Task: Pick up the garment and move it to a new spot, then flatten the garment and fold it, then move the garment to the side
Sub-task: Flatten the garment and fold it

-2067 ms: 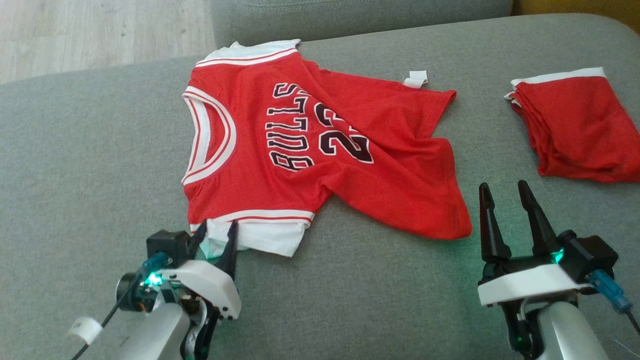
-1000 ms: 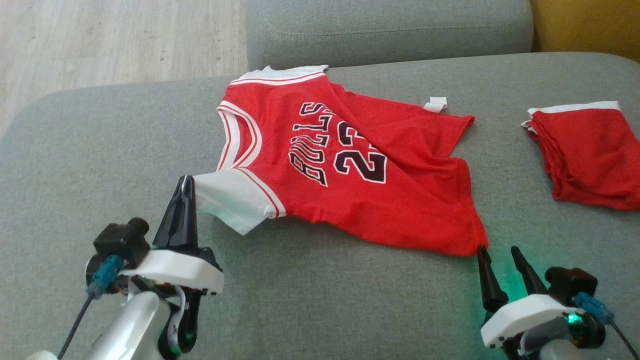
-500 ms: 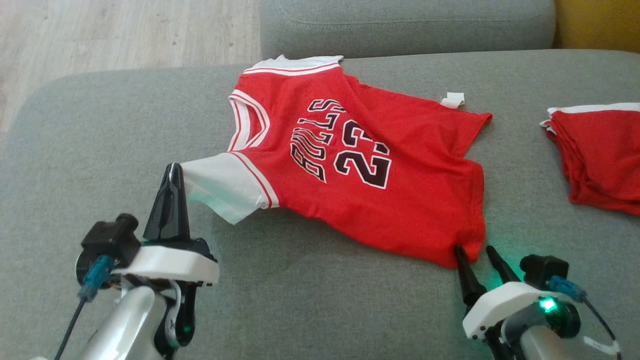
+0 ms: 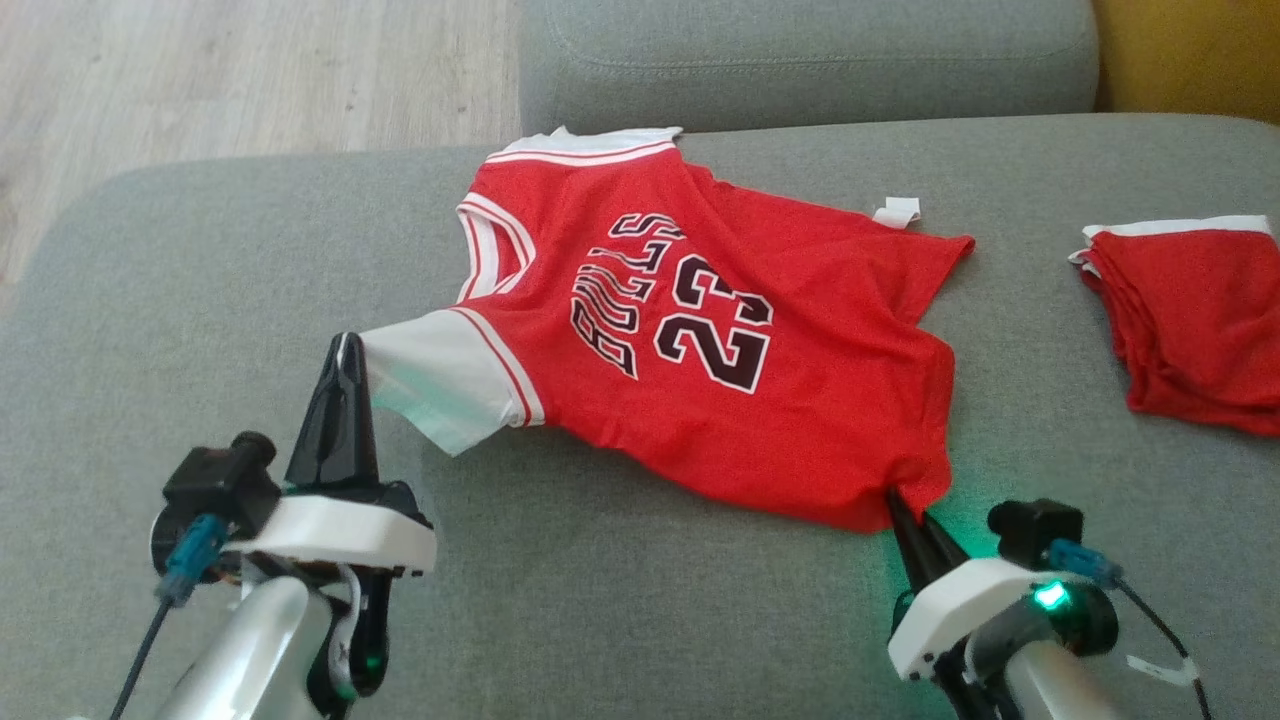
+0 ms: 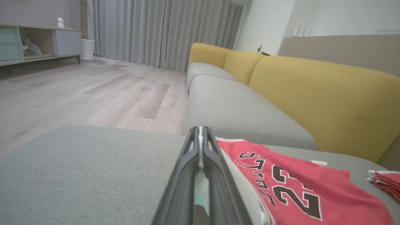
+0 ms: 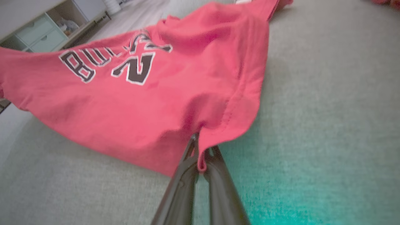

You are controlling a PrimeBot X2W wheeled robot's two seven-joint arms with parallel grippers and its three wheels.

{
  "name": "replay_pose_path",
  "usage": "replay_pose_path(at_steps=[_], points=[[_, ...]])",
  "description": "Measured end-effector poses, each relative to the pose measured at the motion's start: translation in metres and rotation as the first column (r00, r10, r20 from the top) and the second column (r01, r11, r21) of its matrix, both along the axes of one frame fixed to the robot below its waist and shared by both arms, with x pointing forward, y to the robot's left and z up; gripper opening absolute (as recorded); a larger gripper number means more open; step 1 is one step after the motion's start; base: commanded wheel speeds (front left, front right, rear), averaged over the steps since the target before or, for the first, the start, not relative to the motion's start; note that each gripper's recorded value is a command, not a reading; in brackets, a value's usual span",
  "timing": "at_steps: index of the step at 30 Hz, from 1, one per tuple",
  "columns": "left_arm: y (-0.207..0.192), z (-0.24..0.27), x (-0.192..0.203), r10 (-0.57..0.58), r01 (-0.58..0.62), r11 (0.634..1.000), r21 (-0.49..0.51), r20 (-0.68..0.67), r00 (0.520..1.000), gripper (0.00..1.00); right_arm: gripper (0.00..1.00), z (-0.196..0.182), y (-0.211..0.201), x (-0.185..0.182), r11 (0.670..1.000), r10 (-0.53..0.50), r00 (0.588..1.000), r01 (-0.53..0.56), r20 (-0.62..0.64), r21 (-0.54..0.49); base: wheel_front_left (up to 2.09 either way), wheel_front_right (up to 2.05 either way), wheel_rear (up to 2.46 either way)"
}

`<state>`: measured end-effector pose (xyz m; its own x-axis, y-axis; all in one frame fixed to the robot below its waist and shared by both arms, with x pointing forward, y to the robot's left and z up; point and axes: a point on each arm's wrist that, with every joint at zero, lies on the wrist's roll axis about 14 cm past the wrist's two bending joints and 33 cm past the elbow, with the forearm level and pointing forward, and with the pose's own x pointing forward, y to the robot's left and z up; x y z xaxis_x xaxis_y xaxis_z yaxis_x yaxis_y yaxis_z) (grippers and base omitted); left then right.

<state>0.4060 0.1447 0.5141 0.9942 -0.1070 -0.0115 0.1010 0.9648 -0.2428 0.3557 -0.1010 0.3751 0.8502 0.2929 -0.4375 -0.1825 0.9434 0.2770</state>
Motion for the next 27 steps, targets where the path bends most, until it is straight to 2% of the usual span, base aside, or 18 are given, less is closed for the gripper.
replay_pose_path(at_steps=[5,10,17,22,27], points=[[0.002,0.011,0.001,0.010,-0.009,1.000,-0.020,0.034,0.999,0.00,0.00,0.034,-0.004,0.015,0.999,-0.031,0.990,0.028,0.141,0.025,0.00,0.00,0.00],[0.004,0.033,0.003,0.017,-0.013,0.999,-0.051,0.091,0.996,0.00,0.00,0.082,-0.011,0.035,0.999,-0.046,0.952,0.043,0.302,0.017,0.00,0.00,0.00],[0.009,0.103,0.012,0.030,0.002,0.993,-0.117,0.272,0.962,0.00,0.00,0.171,-0.019,0.060,0.998,-0.003,0.849,0.034,0.528,-0.050,0.00,0.00,0.00],[0.015,0.180,0.015,0.069,0.024,0.981,-0.195,0.454,0.888,0.00,0.00,0.237,-0.033,0.071,0.990,0.050,0.752,0.049,0.657,-0.131,0.00,0.00,0.00],[0.017,0.234,-0.002,0.100,0.062,0.966,-0.251,0.584,0.806,0.00,0.00,0.294,-0.037,0.065,0.983,0.093,0.655,0.059,0.750,-0.174,0.00,0.00,0.00]])
